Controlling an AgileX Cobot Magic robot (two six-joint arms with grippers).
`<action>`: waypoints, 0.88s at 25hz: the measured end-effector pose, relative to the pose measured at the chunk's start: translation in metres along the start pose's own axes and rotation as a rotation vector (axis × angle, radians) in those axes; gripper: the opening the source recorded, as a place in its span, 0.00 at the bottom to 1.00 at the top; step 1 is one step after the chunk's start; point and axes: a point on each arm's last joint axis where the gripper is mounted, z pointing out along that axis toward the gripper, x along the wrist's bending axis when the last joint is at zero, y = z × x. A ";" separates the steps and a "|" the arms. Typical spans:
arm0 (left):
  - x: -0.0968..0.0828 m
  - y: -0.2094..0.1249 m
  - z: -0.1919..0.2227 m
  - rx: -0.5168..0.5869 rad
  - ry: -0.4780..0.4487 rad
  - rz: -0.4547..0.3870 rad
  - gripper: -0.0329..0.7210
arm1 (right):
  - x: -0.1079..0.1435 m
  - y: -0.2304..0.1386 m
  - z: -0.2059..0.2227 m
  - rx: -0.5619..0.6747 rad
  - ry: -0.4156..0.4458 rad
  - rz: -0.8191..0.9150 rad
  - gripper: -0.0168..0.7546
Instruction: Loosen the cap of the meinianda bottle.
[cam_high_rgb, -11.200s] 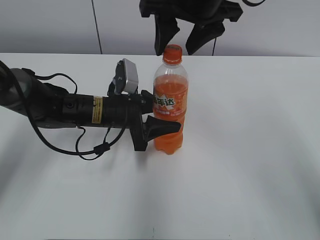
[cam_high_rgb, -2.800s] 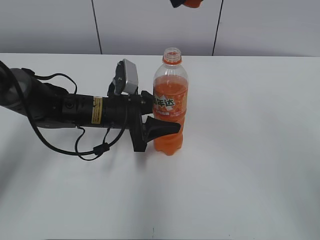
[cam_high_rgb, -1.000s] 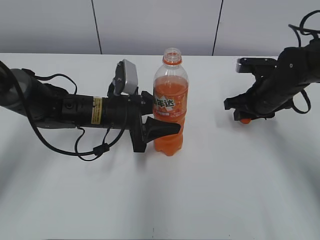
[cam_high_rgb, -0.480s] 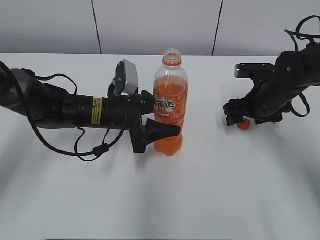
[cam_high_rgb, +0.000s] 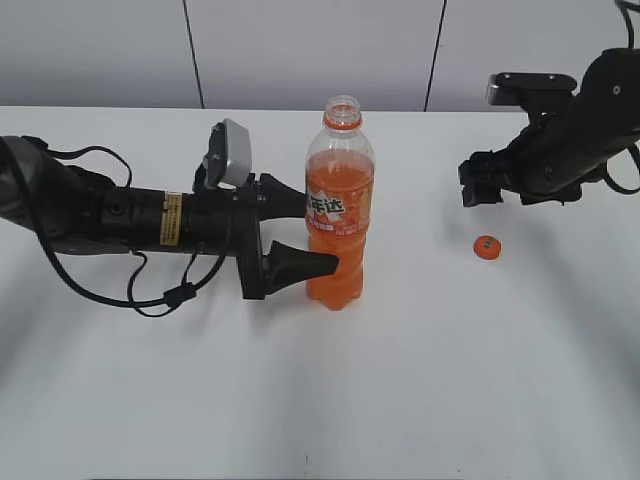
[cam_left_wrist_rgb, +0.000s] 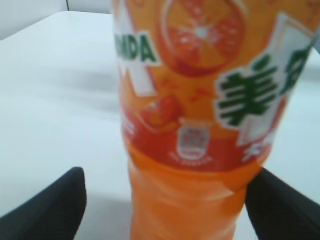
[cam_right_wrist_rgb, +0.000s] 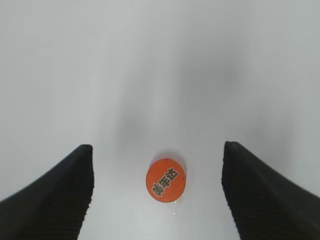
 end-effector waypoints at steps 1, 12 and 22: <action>0.002 -0.001 -0.004 -0.003 -0.002 0.002 0.82 | 0.000 0.002 -0.005 -0.014 0.001 0.000 0.79; 0.016 -0.005 -0.057 0.107 -0.055 0.075 0.82 | 0.003 0.017 -0.041 -0.112 0.011 -0.004 0.79; 0.050 0.022 -0.108 0.414 0.357 0.096 0.82 | 0.003 0.041 -0.060 -0.210 -0.009 -0.069 0.79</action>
